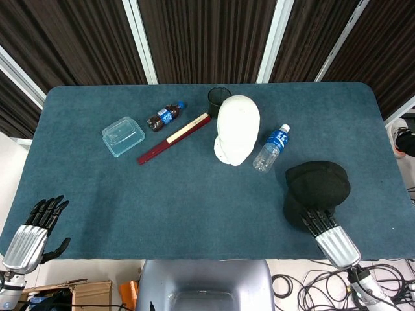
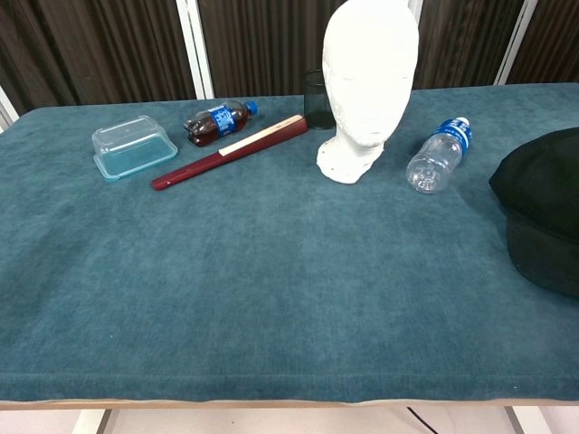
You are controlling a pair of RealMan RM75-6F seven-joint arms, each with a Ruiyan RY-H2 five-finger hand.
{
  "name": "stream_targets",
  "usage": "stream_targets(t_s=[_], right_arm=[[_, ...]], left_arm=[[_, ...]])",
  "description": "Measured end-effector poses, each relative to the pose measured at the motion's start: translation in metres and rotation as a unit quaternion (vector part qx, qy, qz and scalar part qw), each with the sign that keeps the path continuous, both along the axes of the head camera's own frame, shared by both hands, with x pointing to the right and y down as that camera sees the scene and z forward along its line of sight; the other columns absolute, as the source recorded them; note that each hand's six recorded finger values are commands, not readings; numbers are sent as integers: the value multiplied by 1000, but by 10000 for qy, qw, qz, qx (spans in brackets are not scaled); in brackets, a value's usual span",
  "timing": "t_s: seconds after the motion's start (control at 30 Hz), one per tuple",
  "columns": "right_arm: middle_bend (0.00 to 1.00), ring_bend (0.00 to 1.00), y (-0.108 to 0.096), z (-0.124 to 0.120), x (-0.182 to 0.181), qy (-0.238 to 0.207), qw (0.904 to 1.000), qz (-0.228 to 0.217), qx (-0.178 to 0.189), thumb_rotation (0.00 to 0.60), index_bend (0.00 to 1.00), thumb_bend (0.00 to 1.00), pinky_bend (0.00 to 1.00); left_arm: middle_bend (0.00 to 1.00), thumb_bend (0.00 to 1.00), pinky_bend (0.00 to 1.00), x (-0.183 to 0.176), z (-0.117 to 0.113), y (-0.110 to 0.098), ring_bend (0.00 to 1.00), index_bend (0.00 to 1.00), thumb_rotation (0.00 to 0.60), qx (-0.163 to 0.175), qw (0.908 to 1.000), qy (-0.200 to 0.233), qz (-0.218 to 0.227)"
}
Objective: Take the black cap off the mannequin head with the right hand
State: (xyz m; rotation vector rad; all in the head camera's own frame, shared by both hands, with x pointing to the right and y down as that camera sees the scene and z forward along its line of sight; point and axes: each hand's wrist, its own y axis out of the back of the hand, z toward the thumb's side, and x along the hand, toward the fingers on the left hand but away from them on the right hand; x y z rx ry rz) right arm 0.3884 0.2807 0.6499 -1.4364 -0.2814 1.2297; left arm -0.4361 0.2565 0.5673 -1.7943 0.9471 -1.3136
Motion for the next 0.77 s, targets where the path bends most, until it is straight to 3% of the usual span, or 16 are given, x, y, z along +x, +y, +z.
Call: stream_targets(t_s=[0.17,0.33,0.43,0.47,0.57,0.67,0.77], right_arm=[[0,0,4,-33,-7,-198,9979,452,-410,600,0,0,216],[0,0,-6,-79,4,-334,9906,1299,-284,600,0,0,214],[0,0,-15,-98,27,-159,9801,1978,-81,600,0,0,193],[0,0,-18,-103,39,-125,9712,2381,18,600,0,0,186],[0,0,-20,-107,59,-195,9529,3025,103,600,0,0,174],[0,0,-22,-111,69,-426,9396,3395,103,600,0,0,168],[0,0,-26,-115,73,-567,9356,3480,165,600,0,0,163]], left_arm=[[23,355,54,0,-4,1,27,0,600,73,10000,-19,2],[20,356,53,-2,-6,4,26,0,600,73,9999,-141,12],[17,361,52,-2,-6,8,23,0,600,-21,9997,-253,2],[17,362,52,-2,-6,9,21,0,600,-68,9996,-290,-6],[17,362,51,-1,-5,13,8,0,600,-218,9990,-393,-16],[17,361,51,1,-6,14,6,0,600,-230,9988,-431,21],[16,361,51,1,-8,14,7,0,600,-164,9990,-419,-4]])
